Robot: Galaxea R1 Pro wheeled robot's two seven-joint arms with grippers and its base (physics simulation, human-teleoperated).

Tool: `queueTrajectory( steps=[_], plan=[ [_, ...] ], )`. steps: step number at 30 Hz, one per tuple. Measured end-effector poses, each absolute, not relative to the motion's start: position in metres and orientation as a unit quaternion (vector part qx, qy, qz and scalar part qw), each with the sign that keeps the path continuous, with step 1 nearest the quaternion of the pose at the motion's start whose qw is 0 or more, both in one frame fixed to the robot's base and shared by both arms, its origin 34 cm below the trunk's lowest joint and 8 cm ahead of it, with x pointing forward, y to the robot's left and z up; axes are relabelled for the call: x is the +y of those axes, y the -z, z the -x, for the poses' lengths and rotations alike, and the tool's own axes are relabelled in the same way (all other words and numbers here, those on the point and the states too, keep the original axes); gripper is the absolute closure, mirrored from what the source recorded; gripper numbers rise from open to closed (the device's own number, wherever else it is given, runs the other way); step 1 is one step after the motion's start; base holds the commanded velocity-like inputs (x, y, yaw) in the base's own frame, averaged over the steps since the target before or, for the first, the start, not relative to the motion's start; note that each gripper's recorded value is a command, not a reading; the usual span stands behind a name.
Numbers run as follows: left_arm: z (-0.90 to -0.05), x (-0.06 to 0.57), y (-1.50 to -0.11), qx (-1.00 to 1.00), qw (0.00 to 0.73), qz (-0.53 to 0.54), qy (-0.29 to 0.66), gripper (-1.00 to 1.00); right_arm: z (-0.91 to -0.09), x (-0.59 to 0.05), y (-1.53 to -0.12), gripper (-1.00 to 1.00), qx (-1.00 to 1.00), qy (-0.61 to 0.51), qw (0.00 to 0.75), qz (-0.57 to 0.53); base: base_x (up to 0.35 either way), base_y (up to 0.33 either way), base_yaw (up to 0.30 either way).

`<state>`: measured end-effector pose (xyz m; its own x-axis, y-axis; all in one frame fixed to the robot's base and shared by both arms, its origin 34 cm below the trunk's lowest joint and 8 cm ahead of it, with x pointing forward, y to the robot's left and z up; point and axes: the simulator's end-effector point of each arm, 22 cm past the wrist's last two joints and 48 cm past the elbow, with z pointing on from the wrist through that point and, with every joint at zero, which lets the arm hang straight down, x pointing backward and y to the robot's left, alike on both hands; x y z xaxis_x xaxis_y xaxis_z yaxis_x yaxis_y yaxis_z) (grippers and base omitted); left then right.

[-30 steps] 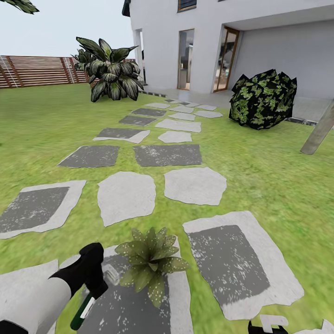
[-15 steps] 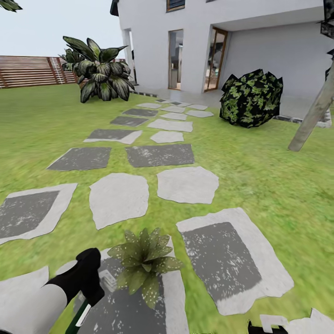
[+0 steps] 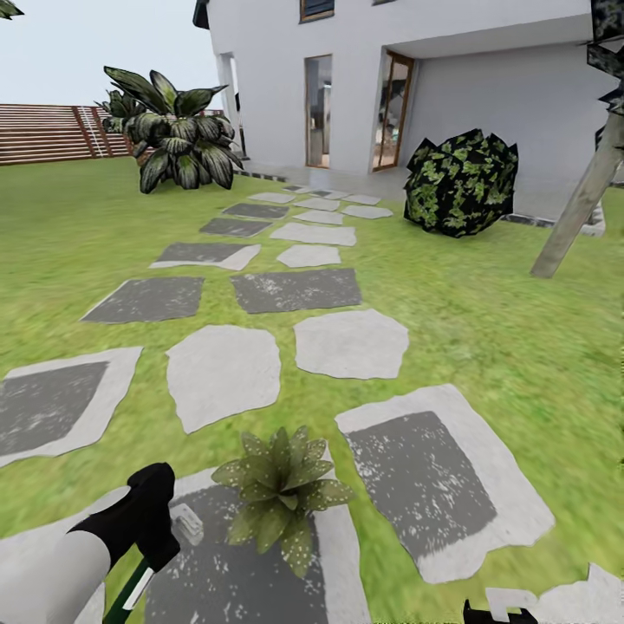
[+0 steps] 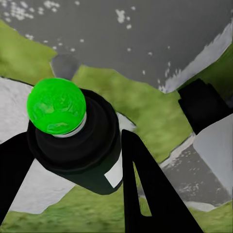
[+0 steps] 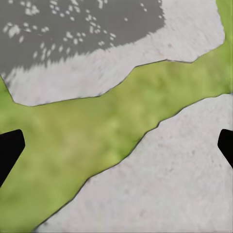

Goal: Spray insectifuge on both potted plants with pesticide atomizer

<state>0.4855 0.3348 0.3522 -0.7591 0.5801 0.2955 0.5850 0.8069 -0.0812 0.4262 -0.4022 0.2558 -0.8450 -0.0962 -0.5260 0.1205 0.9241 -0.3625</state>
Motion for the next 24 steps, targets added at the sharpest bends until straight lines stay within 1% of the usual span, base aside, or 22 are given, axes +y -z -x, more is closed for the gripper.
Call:
queueTrajectory(
  steps=[4,7,12,18,24],
  plan=[
    [-0.489,0.328,-0.353,-0.937,0.151,0.314,0.006,1.00,-0.426,-0.402,-0.256,-1.00,0.941,0.195,0.278,-0.007,0.000,0.002,-0.277],
    [-0.512,0.324,-0.360,-0.938,0.122,0.325,0.027,1.00,-0.426,-0.402,-0.256,-1.00,0.941,0.195,0.278,-0.007,0.000,0.000,-0.197],
    [-0.522,0.322,-0.364,-0.937,0.108,0.329,0.036,1.00,-0.427,-0.402,-0.256,-1.00,0.940,0.195,0.279,-0.007,0.000,0.000,-0.032],
    [-0.515,0.320,-0.360,-0.936,0.112,0.333,0.032,1.00,-0.426,-0.403,-0.256,-1.00,0.940,0.195,0.278,-0.006,0.000,0.000,-0.001],
    [-0.514,0.304,-0.358,-0.935,0.110,0.337,0.018,1.00,-0.426,-0.403,-0.256,-1.00,0.940,0.195,0.278,-0.006,-0.002,0.000,0.000]
  ],
)
